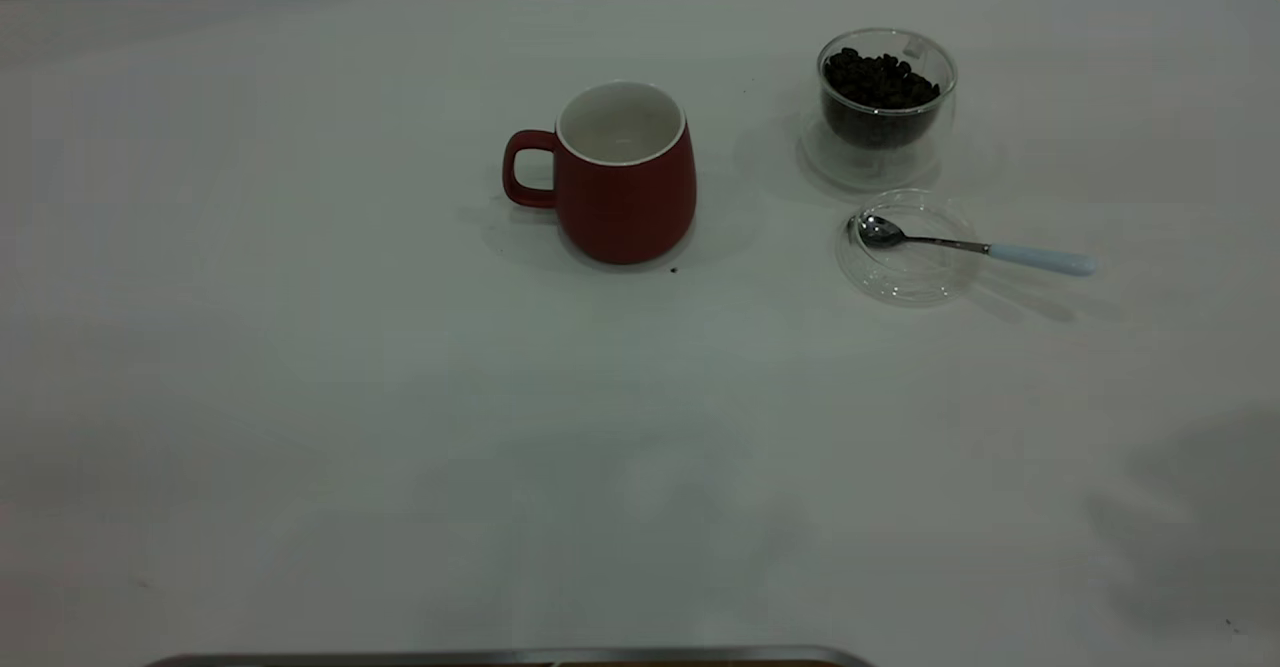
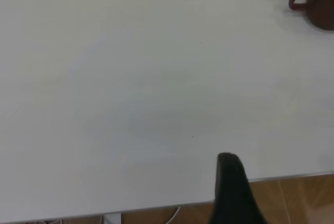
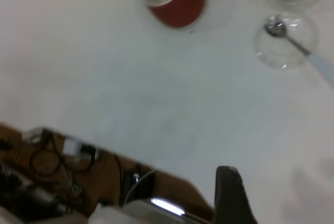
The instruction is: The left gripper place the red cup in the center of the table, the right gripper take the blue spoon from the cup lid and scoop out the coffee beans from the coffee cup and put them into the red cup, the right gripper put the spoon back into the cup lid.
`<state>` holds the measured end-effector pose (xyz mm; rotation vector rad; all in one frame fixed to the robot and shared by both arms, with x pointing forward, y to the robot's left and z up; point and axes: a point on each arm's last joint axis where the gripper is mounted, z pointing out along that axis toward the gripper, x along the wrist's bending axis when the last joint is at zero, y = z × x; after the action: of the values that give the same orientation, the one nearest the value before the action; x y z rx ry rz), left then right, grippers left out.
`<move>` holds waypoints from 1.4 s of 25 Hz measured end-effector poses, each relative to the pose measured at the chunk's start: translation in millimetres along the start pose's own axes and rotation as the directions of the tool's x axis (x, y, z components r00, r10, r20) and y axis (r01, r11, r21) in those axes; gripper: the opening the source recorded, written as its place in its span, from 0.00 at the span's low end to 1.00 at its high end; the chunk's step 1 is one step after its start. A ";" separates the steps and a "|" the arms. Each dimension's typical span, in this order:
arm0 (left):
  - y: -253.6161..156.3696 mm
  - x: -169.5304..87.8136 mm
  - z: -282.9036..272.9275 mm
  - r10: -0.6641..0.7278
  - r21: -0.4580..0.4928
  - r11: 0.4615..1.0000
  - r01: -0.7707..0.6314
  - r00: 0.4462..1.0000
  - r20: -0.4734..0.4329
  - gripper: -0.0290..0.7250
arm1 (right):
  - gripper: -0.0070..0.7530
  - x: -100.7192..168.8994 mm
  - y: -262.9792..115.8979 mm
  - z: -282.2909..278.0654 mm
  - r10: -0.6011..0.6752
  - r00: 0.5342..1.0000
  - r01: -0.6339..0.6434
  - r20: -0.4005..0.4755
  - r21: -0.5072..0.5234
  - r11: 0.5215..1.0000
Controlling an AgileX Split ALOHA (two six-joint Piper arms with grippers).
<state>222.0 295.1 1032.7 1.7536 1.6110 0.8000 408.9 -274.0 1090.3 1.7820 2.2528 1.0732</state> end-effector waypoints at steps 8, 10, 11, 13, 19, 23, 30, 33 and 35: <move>0.0 0.0 0.0 0.000 0.000 1.000 0.000 1.000 0.000 0.75 | 0.67 36.6 -36.1 -45.8 -0.163 0.986 0.166 0.042 -0.070 0.984; 0.0 0.0 0.0 0.000 0.000 1.000 0.000 1.000 0.000 0.75 | 0.67 43.3 -46.0 -56.9 -0.202 0.975 0.212 0.092 -0.108 0.971; 0.0 0.0 0.0 0.000 0.000 1.000 0.000 1.000 0.000 0.75 | 0.67 45.3 -50.6 -61.3 -0.212 0.970 0.226 0.120 -0.119 0.967; 0.0 0.0 0.0 0.000 0.000 1.000 0.000 1.000 0.000 0.75 | 0.66 50.6 -61.7 -71.4 -0.203 0.964 0.230 0.174 -0.156 0.961; 0.0 0.0 0.0 0.000 0.000 1.000 0.000 1.000 0.000 0.75 | 0.66 57.4 -101.8 -88.9 -0.237 0.931 0.297 0.278 -0.199 0.934; 0.0 0.0 0.0 0.000 0.000 1.000 0.000 1.000 0.000 0.75 | 0.66 48.4 -122.0 -93.0 -0.195 0.905 0.290 0.378 -0.214 0.933; 0.0 0.0 0.0 0.000 0.000 1.000 0.000 1.000 0.000 0.75 | 0.66 23.6 -161.5 -77.5 -0.068 0.872 0.216 0.486 -0.255 0.943; 0.0 0.0 0.0 0.000 0.000 1.000 0.000 1.000 0.000 0.75 | 0.66 16.7 -171.4 -65.8 -0.085 0.886 0.220 0.455 -0.251 0.943; 0.0 0.0 0.0 0.000 0.000 1.000 0.000 1.000 0.000 0.75 | 0.66 14.5 -173.6 -60.1 -0.106 0.897 0.227 0.430 -0.242 0.943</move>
<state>222.0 295.1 1032.7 1.7536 1.6110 0.8000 233.1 -303.5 1043.9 1.4936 1.8508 0.8411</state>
